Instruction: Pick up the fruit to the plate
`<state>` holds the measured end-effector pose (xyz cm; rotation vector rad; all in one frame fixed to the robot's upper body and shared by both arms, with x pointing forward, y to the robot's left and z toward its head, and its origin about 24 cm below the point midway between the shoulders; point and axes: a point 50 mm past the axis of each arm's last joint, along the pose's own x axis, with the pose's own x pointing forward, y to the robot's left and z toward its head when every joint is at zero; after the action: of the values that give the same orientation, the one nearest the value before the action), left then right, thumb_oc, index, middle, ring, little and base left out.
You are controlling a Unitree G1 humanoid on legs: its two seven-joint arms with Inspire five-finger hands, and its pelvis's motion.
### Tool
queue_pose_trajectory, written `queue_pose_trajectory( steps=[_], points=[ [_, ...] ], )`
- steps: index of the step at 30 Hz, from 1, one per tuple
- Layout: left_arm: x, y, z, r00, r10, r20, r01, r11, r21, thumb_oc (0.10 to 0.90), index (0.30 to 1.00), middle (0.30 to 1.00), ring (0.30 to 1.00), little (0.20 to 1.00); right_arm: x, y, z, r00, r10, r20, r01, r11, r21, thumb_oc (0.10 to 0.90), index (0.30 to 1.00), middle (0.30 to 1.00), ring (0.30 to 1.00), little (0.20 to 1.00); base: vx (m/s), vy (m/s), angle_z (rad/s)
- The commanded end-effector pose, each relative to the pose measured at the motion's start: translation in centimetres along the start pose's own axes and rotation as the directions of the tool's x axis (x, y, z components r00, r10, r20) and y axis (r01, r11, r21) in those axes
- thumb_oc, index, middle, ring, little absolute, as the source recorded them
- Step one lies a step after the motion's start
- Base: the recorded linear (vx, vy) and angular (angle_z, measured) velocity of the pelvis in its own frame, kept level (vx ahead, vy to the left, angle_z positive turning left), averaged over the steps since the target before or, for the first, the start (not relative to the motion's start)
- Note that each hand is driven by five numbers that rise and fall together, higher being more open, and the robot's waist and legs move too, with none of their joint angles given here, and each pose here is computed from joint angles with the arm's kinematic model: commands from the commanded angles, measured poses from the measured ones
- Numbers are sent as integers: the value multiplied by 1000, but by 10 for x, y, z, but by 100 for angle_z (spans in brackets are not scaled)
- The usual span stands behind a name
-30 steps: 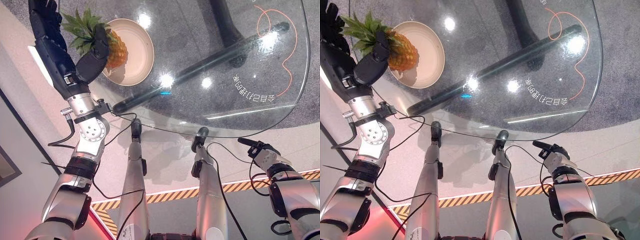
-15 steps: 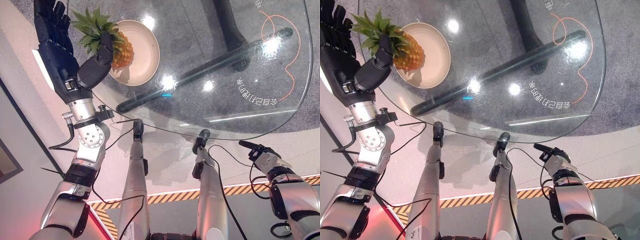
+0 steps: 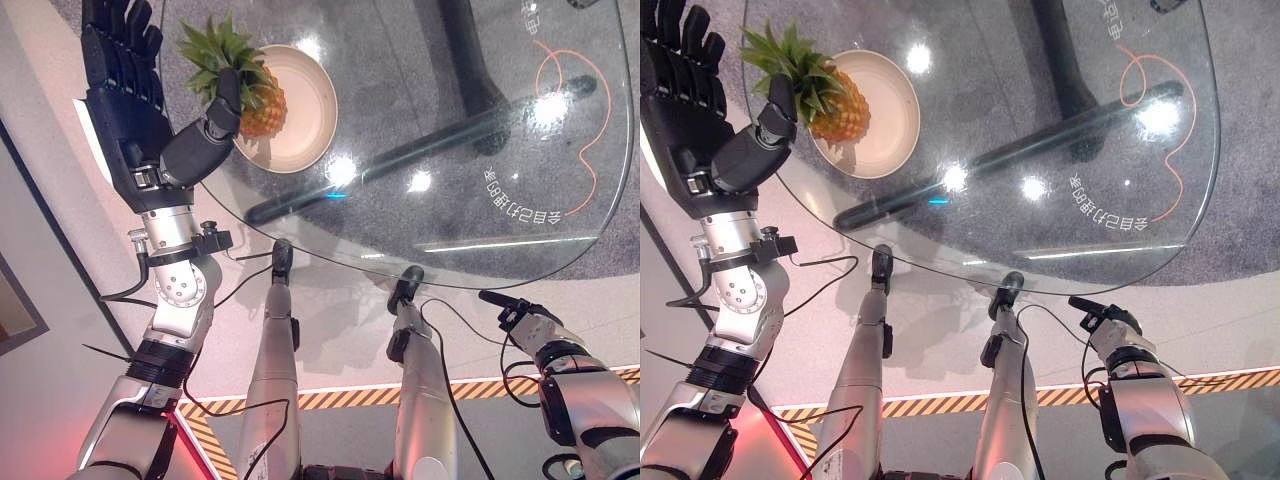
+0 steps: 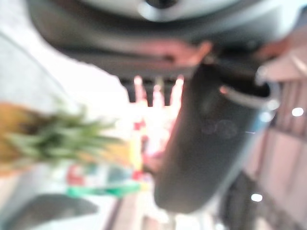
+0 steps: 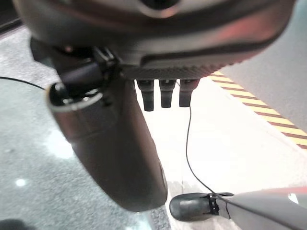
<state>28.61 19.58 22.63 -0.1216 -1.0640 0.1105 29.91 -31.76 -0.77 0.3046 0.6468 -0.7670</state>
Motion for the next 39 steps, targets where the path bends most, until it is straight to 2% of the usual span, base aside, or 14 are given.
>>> queue_pose_trajectory(
  steps=[1, 3, 4, 6, 9, 12, 13, 15, 17, 22, 29, 30, 35, 39],
  points=[
    [17, 3, 25, 994, -35, 99, 39, 998, -39, 800, 900, 900, 900, 900, 6, -38, -17, 995, -78, 69, 81, 996, -42, 800, 900, 900, 900, 900, -11, 0, 3],
    [3, 18, 3, 997, -26, -70, 26, 1000, 1, 800, 900, 900, 900, 900, 5, -40, -29, 994, -64, 92, 73, 993, -88, 800, 900, 900, 900, 900, 34, 41, 1],
    [-17, 33, -13, 985, -11, -171, 34, 990, 133, 800, 900, 900, 900, 900, 4, -49, -49, 994, -67, 85, 78, 988, -134, 800, 900, 900, 900, 900, 49, 103, -2],
    [-30, 42, -25, 966, -4, -258, 54, 980, 189, 800, 900, 900, 900, 900, 3, -54, -59, 995, -60, 80, 73, 982, -174, 800, 900, 900, 900, 900, 46, 112, -9],
    [-71, 81, -51, 860, 103, -500, 50, 958, 283, 800, 900, 900, 900, 900, 1, -79, -85, 997, -67, 26, 71, 959, -273, 800, 900, 900, 900, 900, 152, 151, -8],
    [-129, 117, -66, 676, 203, -709, 65, 941, 331, 800, 900, 900, 900, 900, -5, -102, -116, 995, -85, -46, 60, 919, -390, 800, 900, 900, 900, 900, 203, 153, -4],
    [-155, 126, -70, 573, 230, -787, 91, 936, 340, 800, 900, 900, 900, 900, -8, -108, -127, 993, -91, -74, 52, 907, -417, 800, 900, 900, 900, 900, 188, 93, -7],
    [-188, 136, -71, 470, 269, -840, 109, 927, 358, 800, 900, 900, 900, 900, -12, -113, -141, 988, -102, -115, 38, 887, -459, 800, 900, 900, 900, 900, 193, 76, 2],
    [-229, 147, -70, 287, 326, -901, 124, 920, 372, 800, 900, 900, 900, 900, -19, -123, -160, 975, -125, -183, 15, 861, -508, 800, 900, 900, 900, 900, 267, 85, 0],
    [-304, 153, -55, -15, 394, -919, 142, 911, 388, 800, 900, 900, 900, 900, -34, -144, -196, 919, -169, -356, -89, 790, -607, 800, 900, 900, 900, 900, 222, 58, -2],
    [-370, 142, -32, -357, 313, -880, 284, 934, 217, 800, 900, 900, 900, 900, -48, -153, -221, 846, -219, -486, -201, 714, -670, 800, 900, 900, 900, 900, 115, 35, -2],
    [-371, 142, -32, -362, 312, -879, 284, 935, 215, 800, 900, 900, 900, 900, -48, -153, -222, 845, -219, -487, -202, 713, -671, 800, 900, 900, 900, 900, 68, 48, -1],
    [-395, 133, -19, -504, 272, -820, 335, 936, 104, 800, 900, 900, 900, 900, -49, -144, -225, 843, -204, -498, -248, 675, -695, 800, 900, 900, 900, 900, 26, 16, -5],
    [-404, 132, -14, -580, 271, -768, 344, 936, 71, 800, 900, 900, 900, 900, -47, -138, -223, 849, -183, -497, -273, 653, -706, 800, 900, 900, 900, 900, 0, 0, 0]
  ],
)
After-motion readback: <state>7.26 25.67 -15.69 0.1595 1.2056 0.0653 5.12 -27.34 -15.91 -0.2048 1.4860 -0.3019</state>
